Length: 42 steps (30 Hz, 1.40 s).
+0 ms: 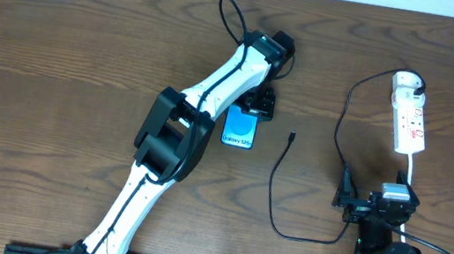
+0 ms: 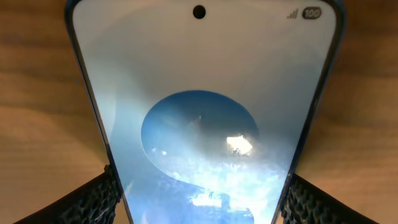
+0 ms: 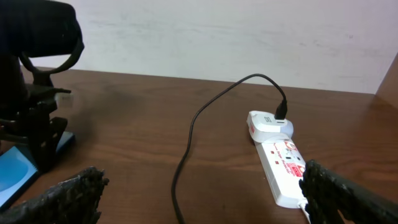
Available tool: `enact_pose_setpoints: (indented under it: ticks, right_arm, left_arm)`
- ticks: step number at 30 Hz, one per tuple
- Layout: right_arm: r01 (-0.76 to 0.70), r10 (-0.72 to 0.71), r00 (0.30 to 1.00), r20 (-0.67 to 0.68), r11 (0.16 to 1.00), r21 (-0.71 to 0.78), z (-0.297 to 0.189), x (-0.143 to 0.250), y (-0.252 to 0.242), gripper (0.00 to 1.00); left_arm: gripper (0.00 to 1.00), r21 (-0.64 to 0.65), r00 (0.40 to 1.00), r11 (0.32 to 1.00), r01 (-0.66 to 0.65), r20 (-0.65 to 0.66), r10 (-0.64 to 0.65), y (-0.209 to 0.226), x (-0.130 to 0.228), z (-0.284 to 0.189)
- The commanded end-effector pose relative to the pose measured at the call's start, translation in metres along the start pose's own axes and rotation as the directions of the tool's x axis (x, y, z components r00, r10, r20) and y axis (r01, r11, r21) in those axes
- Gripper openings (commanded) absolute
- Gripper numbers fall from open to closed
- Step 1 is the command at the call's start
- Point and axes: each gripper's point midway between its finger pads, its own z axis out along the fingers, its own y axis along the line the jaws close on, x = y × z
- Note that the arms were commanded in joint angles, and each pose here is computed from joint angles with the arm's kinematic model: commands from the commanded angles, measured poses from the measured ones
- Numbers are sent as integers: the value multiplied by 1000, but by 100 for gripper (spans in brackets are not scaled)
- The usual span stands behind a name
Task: Plug charger to phone and switch on socket
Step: 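Lower the left gripper and close it on the phone's sides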
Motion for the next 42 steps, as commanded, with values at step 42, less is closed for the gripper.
enact_pose_setpoints:
  ticks: [42]
  right_arm:
    - [8,-8,1000,-2,1000,4,0,1,-1,99]
  left_arm:
    - [99,9,997,999,-32,68,32,6,-12,-4]
